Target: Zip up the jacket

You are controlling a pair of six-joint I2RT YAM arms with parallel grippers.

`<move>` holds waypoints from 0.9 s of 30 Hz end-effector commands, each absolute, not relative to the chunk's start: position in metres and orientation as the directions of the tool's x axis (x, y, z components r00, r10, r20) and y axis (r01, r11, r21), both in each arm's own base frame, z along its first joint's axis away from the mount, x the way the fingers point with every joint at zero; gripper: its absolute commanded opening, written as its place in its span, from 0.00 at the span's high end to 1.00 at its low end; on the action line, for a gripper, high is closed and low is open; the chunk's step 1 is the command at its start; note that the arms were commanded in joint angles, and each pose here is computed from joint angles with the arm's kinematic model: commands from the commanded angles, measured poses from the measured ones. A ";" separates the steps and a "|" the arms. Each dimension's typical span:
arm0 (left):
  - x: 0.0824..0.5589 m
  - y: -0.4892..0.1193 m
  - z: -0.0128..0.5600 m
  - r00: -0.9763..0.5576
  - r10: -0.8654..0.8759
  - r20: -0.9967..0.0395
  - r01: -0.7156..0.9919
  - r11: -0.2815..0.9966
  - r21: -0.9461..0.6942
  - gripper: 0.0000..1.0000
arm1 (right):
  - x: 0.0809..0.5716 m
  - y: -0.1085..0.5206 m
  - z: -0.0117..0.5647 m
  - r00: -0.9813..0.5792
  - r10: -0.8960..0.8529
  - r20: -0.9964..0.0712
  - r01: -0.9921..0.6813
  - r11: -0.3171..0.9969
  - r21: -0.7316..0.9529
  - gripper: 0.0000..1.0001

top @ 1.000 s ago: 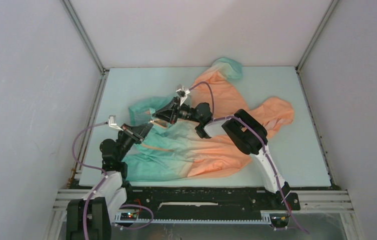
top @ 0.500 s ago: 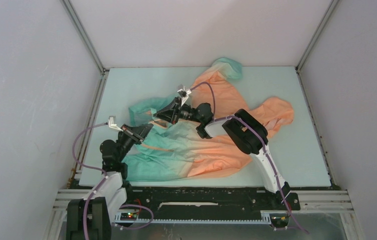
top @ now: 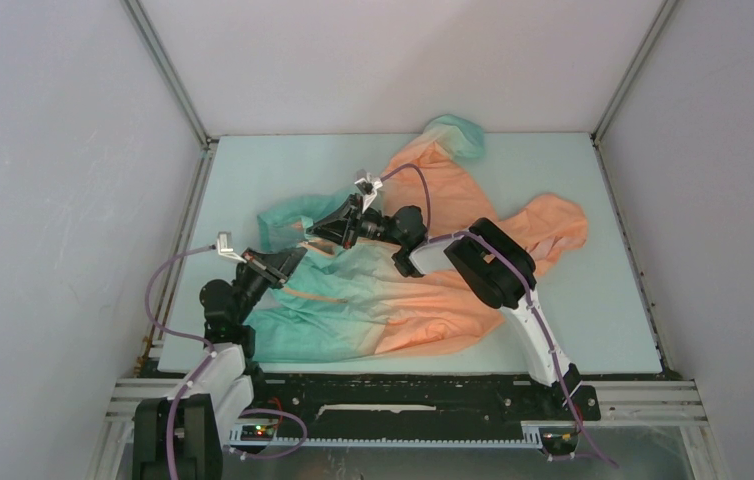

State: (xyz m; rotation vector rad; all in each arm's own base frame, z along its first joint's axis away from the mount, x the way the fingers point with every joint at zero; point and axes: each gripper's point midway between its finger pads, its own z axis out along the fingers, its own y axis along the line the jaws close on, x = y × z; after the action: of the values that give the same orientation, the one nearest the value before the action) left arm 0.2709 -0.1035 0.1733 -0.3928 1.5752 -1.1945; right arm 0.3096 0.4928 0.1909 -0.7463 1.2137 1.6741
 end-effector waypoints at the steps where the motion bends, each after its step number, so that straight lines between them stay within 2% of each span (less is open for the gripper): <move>1: 0.267 -0.104 0.178 -0.362 -0.753 -0.550 0.351 0.436 -0.829 1.00 | 0.298 0.487 0.236 -0.320 0.392 -0.863 -0.947 -0.144 0.286 1.00; 27: 0.268 -0.108 0.175 -0.399 -0.757 -0.518 0.347 0.398 -0.849 1.00 | 0.297 0.494 0.240 -0.333 0.408 -0.850 -0.943 -0.150 0.298 1.00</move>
State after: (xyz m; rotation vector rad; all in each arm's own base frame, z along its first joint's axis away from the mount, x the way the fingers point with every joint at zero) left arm 0.2737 -0.1054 0.1694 -0.4187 1.5845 -1.2320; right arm 0.3074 0.4954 0.1918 -0.7394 1.2128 1.6767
